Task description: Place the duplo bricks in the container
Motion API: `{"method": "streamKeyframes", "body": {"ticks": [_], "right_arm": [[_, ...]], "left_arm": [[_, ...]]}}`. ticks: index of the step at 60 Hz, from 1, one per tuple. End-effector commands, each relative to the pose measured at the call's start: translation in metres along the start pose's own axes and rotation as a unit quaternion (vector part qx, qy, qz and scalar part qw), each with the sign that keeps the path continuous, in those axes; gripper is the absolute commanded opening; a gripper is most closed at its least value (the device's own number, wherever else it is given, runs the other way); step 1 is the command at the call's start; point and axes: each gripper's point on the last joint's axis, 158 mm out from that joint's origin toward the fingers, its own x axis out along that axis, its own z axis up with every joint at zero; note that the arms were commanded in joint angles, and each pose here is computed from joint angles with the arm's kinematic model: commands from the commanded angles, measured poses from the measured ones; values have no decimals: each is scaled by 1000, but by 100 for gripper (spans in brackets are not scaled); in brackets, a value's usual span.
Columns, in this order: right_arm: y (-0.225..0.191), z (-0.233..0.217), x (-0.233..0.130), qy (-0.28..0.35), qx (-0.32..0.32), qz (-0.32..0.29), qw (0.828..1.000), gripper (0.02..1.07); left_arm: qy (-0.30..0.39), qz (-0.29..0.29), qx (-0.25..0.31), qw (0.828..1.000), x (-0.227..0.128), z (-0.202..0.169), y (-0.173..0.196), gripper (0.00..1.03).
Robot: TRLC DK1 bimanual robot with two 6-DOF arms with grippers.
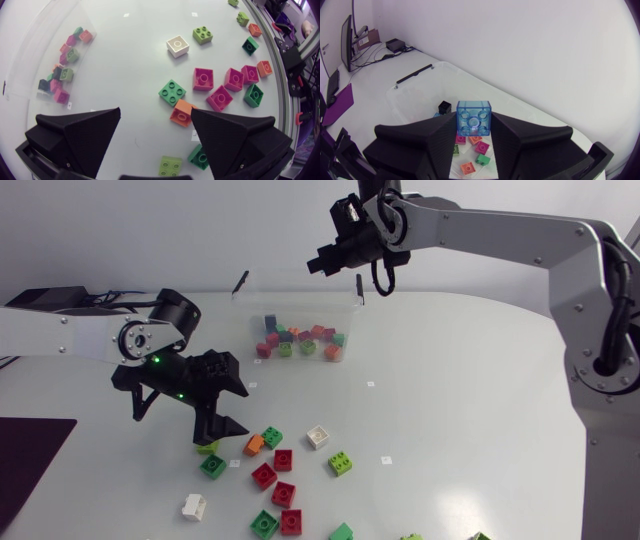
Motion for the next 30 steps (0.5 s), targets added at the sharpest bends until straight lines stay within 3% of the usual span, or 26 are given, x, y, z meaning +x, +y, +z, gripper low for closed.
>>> {"method": "streamKeyframes", "body": {"ticks": [1,5,9,30], "right_arm": [[5,-6,13,11,11,2,1000,68],[8,-9,13,15,10,4,1000,92],[12,-8,8,16,9,7,1000,101],[25,-13,-52,15,-8,13,1000,102]], "left_arm": [[9,-41,39,998,18,-9,-23,98],[10,-52,60,997,23,-8,-29,98],[9,-57,85,995,25,-8,-33,98],[13,-93,159,983,39,-16,-45,94]]}}
